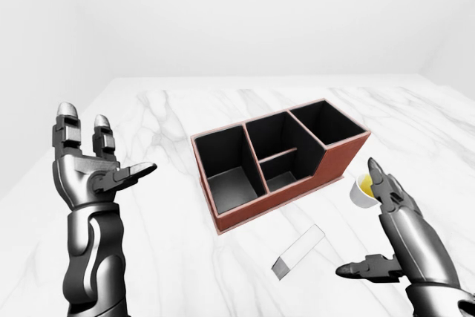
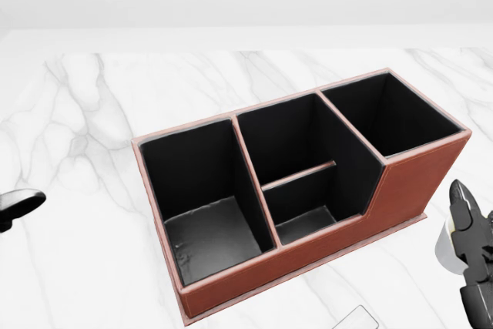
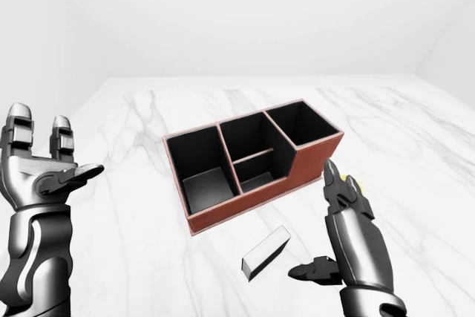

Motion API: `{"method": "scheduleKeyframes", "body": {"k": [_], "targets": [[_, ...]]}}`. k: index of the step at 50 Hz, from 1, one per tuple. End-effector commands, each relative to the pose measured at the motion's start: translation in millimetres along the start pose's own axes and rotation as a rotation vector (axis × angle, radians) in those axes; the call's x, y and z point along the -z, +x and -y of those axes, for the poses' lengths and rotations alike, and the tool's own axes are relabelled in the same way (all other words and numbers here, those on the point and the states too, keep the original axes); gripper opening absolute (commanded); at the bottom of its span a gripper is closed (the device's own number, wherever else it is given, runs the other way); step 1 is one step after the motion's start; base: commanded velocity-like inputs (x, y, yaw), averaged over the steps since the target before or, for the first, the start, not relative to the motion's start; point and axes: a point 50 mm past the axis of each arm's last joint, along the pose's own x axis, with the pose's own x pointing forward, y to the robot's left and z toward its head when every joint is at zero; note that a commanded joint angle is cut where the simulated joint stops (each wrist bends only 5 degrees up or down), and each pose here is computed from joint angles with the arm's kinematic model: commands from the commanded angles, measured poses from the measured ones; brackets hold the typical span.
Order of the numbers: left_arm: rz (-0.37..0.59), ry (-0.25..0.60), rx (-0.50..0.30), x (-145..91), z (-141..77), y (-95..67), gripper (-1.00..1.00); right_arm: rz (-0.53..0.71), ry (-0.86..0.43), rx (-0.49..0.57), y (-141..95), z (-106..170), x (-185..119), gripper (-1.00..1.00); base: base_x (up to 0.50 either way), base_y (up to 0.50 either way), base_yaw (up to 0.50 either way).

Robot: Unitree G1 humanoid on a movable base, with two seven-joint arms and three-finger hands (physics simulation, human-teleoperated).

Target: Pick up the book and place it in the front compartment of the caddy.

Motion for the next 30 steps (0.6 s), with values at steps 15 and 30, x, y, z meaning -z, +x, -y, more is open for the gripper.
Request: {"method": "scheduleKeyframes", "body": {"k": [15,30], "targets": [[0.013,0.002,0.003,-3,1,-1.5,1.0,0.157,-0.307,-0.068,9,-12,-33,1.0,0.0,0.0,0.0],[0.001,0.006,0.006,0,1,-1.9,1.0,0.167,-0.383,-0.122,15,-22,-31,1.0,0.0,0.0,0.0]]}}
